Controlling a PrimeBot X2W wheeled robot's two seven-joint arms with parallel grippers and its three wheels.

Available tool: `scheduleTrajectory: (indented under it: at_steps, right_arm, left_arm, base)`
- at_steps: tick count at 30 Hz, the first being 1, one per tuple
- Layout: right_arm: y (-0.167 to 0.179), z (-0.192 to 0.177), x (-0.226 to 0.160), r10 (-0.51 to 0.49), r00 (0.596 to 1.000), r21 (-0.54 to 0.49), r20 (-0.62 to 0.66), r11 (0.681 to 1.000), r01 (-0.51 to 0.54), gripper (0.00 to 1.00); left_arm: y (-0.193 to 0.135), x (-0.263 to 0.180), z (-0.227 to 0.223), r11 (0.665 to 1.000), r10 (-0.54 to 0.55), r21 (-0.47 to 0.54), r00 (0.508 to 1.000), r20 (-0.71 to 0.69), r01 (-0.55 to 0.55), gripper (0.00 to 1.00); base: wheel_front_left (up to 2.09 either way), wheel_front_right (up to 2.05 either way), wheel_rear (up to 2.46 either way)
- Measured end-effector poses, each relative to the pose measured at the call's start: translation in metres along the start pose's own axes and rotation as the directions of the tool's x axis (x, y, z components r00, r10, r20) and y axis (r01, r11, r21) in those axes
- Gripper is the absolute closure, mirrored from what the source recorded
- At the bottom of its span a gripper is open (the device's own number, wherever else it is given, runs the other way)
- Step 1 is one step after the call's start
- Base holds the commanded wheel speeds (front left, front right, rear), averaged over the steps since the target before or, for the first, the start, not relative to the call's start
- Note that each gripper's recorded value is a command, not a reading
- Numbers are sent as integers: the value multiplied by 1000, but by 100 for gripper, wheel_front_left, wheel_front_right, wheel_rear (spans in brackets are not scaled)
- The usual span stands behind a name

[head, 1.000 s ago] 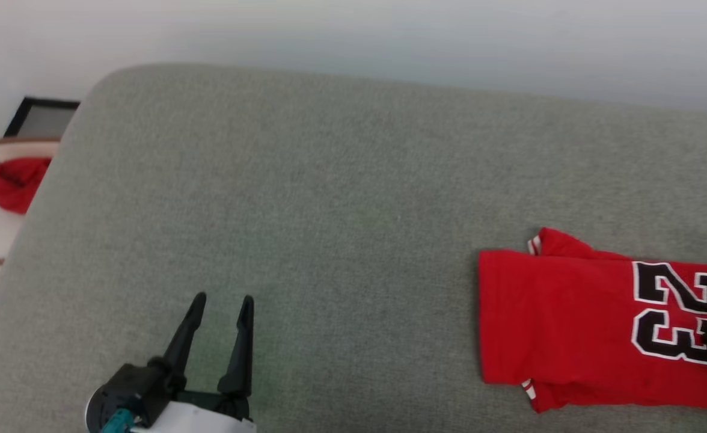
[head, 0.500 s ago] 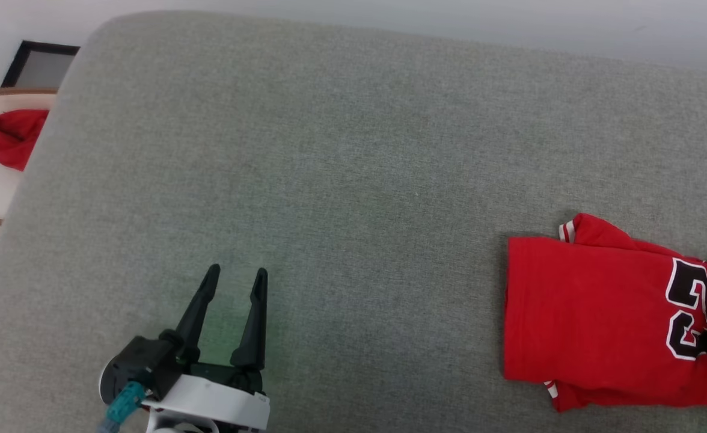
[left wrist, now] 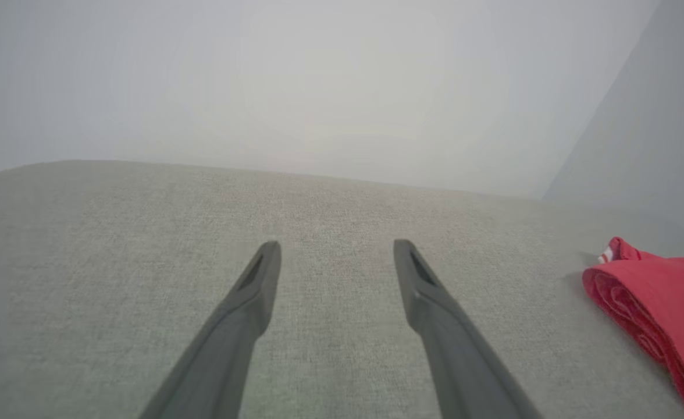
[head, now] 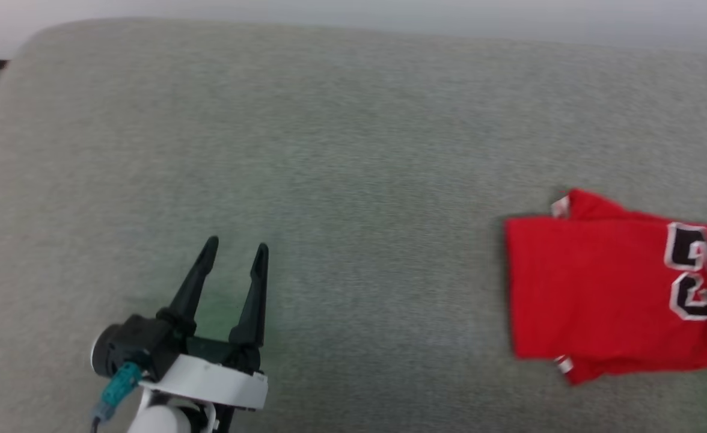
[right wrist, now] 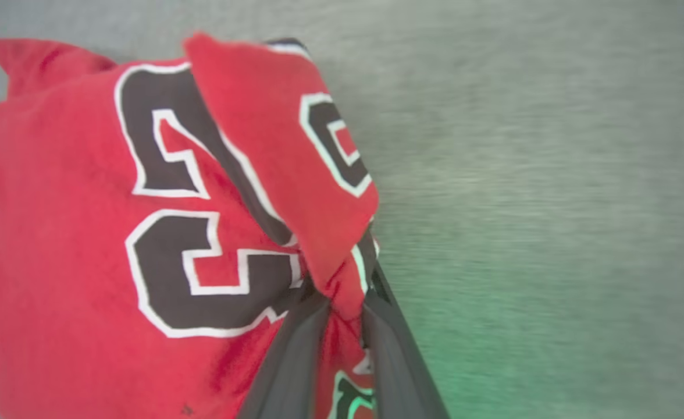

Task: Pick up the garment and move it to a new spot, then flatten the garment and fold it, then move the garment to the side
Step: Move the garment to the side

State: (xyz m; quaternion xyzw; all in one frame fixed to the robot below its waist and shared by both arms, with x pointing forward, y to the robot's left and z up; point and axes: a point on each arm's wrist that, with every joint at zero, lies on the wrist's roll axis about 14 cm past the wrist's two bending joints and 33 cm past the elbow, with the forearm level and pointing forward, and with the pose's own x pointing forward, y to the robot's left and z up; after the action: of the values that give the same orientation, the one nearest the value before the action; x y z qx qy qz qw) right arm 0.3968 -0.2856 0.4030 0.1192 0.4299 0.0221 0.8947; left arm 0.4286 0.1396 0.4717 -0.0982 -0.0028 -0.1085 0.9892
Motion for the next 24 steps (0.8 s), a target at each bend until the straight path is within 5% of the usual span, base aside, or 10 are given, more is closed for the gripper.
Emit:
scheduleTrajectory:
  at_steps: [12, 24]
  right_arm:
    - [-112, 37, -66, -309, 924, 113, 224, 950, 290, 100]
    - [-172, 84, -73, -516, 809, -31, 281, 838, 545, 100]
  left_arm:
    - [-51, 53, 7, 974, -226, 42, 972, 61, 224, 0]
    - [-58, 91, 12, 952, -300, 101, 945, 127, 288, 0]
  base:
    - [0, 0, 0]
    - [0, 0, 0]
